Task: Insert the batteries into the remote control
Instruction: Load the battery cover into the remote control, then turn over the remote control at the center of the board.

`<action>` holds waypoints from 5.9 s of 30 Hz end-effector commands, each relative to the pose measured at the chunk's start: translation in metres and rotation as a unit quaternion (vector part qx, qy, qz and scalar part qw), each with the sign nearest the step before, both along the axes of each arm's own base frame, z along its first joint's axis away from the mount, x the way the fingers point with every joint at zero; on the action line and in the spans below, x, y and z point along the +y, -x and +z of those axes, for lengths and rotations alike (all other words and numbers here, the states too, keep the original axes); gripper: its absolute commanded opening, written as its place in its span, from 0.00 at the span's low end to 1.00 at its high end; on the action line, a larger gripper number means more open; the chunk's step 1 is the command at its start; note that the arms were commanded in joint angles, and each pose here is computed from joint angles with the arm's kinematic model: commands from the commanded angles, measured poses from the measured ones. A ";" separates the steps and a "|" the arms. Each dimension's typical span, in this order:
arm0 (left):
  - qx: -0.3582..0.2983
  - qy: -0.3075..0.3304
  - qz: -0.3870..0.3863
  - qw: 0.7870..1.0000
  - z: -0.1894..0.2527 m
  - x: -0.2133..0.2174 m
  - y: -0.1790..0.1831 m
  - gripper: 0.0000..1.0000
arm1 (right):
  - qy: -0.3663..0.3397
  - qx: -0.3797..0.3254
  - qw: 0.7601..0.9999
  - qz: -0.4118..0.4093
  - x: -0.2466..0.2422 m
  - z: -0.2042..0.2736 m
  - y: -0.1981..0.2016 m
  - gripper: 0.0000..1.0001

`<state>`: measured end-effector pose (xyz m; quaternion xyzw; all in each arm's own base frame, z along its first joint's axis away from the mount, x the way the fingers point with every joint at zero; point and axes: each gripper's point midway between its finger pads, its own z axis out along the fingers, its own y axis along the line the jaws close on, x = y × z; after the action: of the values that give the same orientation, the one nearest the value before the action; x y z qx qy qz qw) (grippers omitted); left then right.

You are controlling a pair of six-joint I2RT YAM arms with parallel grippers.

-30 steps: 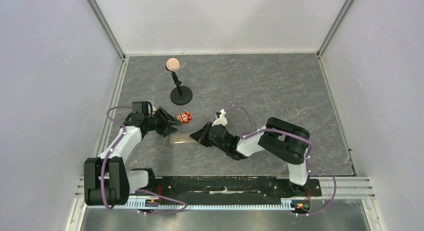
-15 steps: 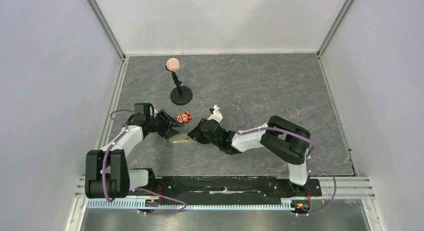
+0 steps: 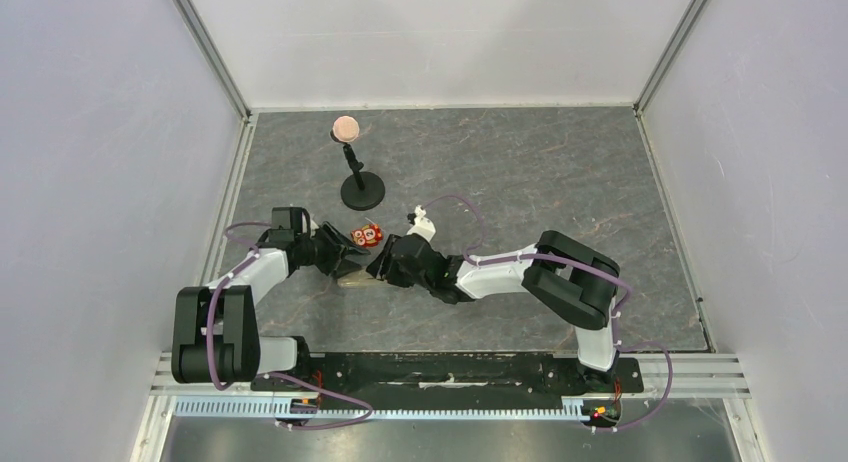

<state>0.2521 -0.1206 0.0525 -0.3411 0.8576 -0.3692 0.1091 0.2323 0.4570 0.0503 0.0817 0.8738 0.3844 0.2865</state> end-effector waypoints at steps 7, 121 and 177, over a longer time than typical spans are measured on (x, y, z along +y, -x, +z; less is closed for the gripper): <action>-0.012 0.017 0.002 1.000 0.008 -0.004 -0.008 0.51 | 0.107 0.017 0.994 0.012 -0.031 -0.028 0.013 0.50; -0.013 -0.042 -0.024 0.999 -0.003 0.008 0.019 0.51 | 0.361 -0.105 0.916 0.141 -0.040 -0.043 0.009 0.12; -0.123 -0.199 0.051 0.971 0.086 0.061 0.009 0.79 | 0.208 -0.273 0.691 0.636 -0.007 -0.042 0.009 0.38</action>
<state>0.2313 -0.0522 0.1281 -0.3080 0.8862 -0.1918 0.2881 0.2348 0.4492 0.0214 -0.6815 0.6351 0.2677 0.2462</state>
